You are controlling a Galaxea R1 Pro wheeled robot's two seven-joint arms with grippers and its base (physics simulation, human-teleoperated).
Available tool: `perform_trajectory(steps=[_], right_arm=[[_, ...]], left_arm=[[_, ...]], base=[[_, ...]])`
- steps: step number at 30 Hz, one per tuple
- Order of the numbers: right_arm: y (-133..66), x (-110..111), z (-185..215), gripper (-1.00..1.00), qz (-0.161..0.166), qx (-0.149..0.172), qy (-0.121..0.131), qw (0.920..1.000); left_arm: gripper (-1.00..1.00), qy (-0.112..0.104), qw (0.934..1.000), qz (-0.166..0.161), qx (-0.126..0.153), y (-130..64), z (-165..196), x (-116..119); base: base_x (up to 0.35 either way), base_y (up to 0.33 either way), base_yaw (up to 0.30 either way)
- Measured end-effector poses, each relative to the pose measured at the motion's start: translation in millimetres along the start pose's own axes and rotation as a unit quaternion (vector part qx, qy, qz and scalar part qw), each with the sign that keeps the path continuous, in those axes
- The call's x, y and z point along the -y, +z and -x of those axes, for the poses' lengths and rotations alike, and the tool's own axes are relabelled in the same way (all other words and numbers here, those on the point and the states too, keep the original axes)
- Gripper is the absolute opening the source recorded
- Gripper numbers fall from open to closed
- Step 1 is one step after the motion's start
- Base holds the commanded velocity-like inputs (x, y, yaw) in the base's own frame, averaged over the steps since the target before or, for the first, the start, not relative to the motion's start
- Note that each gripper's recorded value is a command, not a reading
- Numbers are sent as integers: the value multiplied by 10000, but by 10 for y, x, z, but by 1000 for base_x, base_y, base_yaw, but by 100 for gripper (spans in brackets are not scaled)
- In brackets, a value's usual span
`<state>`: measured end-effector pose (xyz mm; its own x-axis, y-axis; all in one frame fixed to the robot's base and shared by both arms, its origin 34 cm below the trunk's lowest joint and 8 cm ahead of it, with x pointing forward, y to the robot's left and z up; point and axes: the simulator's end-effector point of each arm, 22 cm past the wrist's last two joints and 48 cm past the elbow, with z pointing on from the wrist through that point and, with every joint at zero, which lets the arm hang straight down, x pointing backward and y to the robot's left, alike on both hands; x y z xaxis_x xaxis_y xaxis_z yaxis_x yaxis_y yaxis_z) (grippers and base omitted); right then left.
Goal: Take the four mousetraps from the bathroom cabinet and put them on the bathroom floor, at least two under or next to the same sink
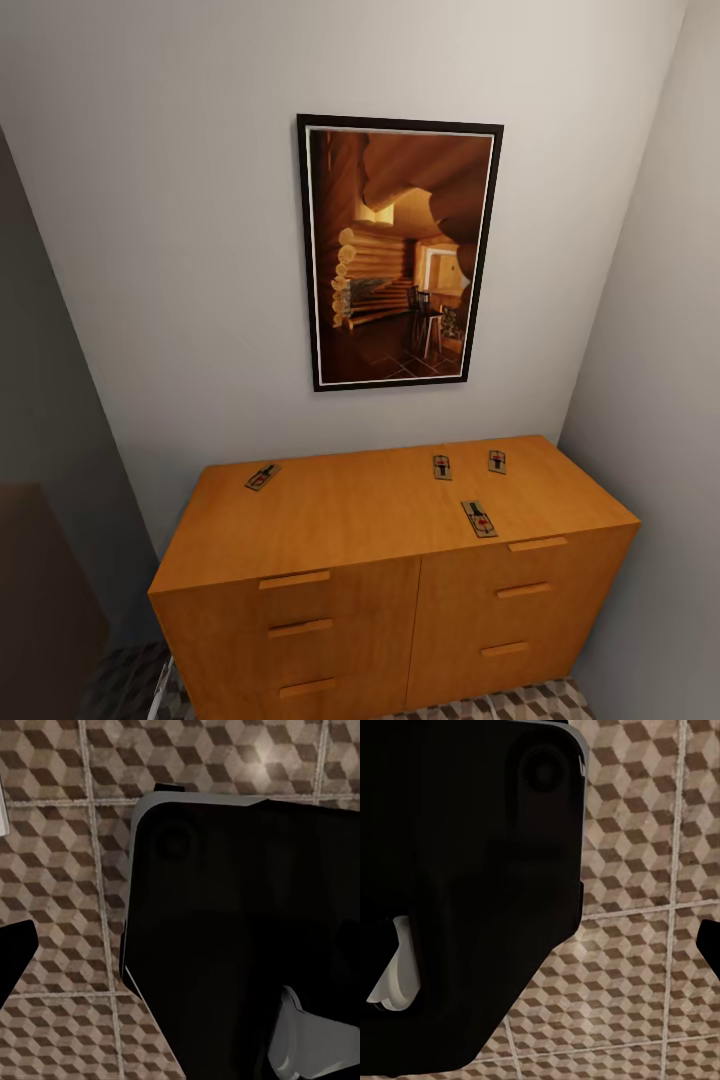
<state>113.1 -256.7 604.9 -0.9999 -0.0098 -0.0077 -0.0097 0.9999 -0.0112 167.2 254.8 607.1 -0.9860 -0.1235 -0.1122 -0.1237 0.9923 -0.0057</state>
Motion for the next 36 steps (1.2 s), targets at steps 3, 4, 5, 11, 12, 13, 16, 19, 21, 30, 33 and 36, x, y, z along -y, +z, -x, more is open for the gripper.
perform_trajectory(steps=[3,4,5,11,12,13,16,19,21,30,33,36], right_arm=[[0,3,2,100,-7,5,8,10000],[0,-2,1,100,-6,2,1,10000],[0,-12,-1,100,1,-2,-8,10000],[0,-38,-6,100,34,-19,-54,10000],[0,-35,-8,100,35,-24,-58,10000],[0,-30,-6,100,34,-26,-60,10000],[1,-10,44,100,24,17,-66,10000],[0,4,254,100,16,200,-75,9998],[-5,8,355,100,13,281,-82,9996],[-170,41,1253,100,-4,627,-88,9980],[-232,91,1411,100,-30,635,-66,9980],[-339,242,1644,100,-123,702,-45,9974]], left_arm=[[100,6,10000,13,-5,-1,-20,-15],[100,12,10000,12,-1,-1,-24,-16],[100,26,10000,8,2,-1,-26,-14],[100,101,9999,-28,3,-1,-21,31],[100,114,9999,-45,6,-1,-9,53],[100,128,9999,-71,10,-1,9,92],[100,186,9996,-216,51,-7,116,314],[100,286,9989,-359,101,-27,282,539],[100,337,9986,-391,104,-37,342,594],[100,792,9951,-499,311,-174,916,898],[100,839,9942,-528,407,-221,1059,973],[100,868,9933,-593,482,-300,1226,1107]], base=[[0,0,0],[0,0,0],[0,0,0],[0,0,0],[0,0,0],[0,0,0],[0,0,0],[0,0,0],[0,0,0],[0,0,0],[0,0,0],[0,0,0]])
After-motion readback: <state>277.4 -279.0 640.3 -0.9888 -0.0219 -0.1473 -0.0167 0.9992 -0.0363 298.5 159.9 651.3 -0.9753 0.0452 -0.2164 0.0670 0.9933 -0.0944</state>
